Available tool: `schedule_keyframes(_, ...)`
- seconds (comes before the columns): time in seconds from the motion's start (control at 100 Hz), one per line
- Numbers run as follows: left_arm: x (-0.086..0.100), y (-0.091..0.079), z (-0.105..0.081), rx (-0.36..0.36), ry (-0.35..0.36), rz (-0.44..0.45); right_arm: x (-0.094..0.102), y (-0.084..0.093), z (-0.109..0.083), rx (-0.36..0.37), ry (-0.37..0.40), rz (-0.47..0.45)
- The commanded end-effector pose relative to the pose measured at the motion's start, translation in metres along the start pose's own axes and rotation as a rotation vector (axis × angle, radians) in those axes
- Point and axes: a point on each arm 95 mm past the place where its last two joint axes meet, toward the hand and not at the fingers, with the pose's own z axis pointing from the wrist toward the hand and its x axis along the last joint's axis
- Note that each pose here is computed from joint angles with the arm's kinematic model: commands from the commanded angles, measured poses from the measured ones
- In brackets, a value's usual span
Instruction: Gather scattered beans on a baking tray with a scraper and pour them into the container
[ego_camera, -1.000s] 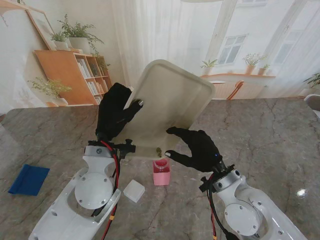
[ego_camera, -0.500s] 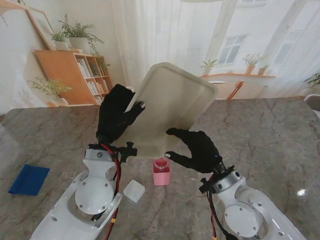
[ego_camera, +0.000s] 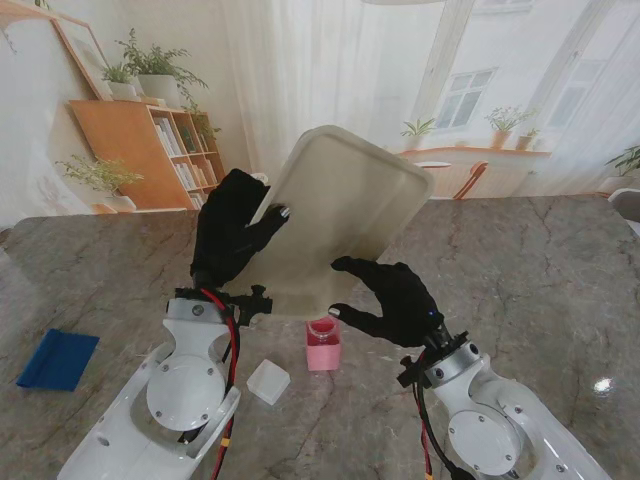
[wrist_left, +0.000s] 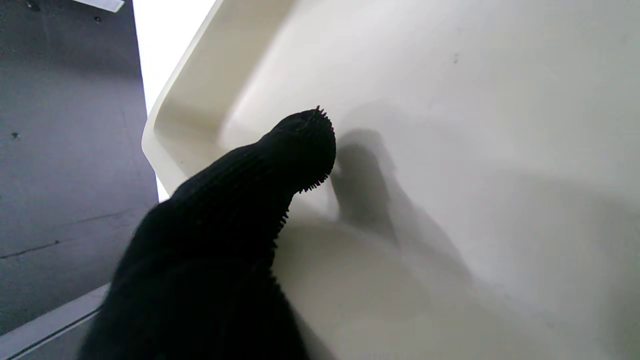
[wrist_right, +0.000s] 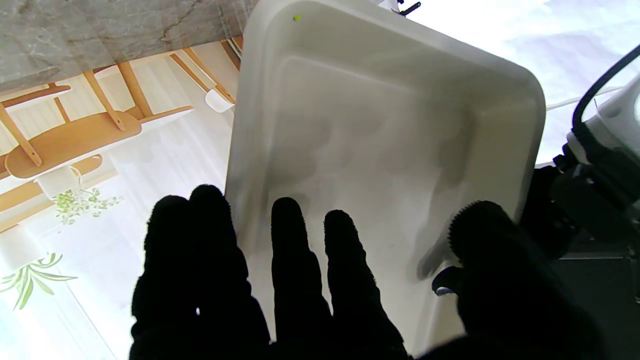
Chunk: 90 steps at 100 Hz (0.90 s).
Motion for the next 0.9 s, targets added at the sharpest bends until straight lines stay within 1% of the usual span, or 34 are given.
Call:
schedule_keyframes(0.0,0.005,0.005,0.001,-0.012,0.003,-0.017,0.004,0.0,0.003,0.004,0.013,0.007)
schedule_keyframes(0.19,0.004,-0.001,0.013,0.001,-0.015,0.019,0.004,0.001,0.005,0.001,0.01,0.007)
schedule_keyframes(0.39,-0.004,-0.009,0.03,0.02,-0.065,0.036,0.004,0.0,0.008,-0.009,-0.002,0.013)
schedule_keyframes(0.48,-0.01,-0.014,0.038,0.025,-0.098,0.047,0.004,-0.001,0.01,-0.016,-0.008,0.018)
schedule_keyframes(0.68,-0.025,-0.024,0.057,0.051,-0.188,0.038,0.003,-0.003,0.018,-0.025,-0.026,0.033)
schedule_keyframes(0.89,-0.044,-0.032,0.075,0.077,-0.298,0.007,0.003,-0.004,0.026,-0.039,-0.044,0.045)
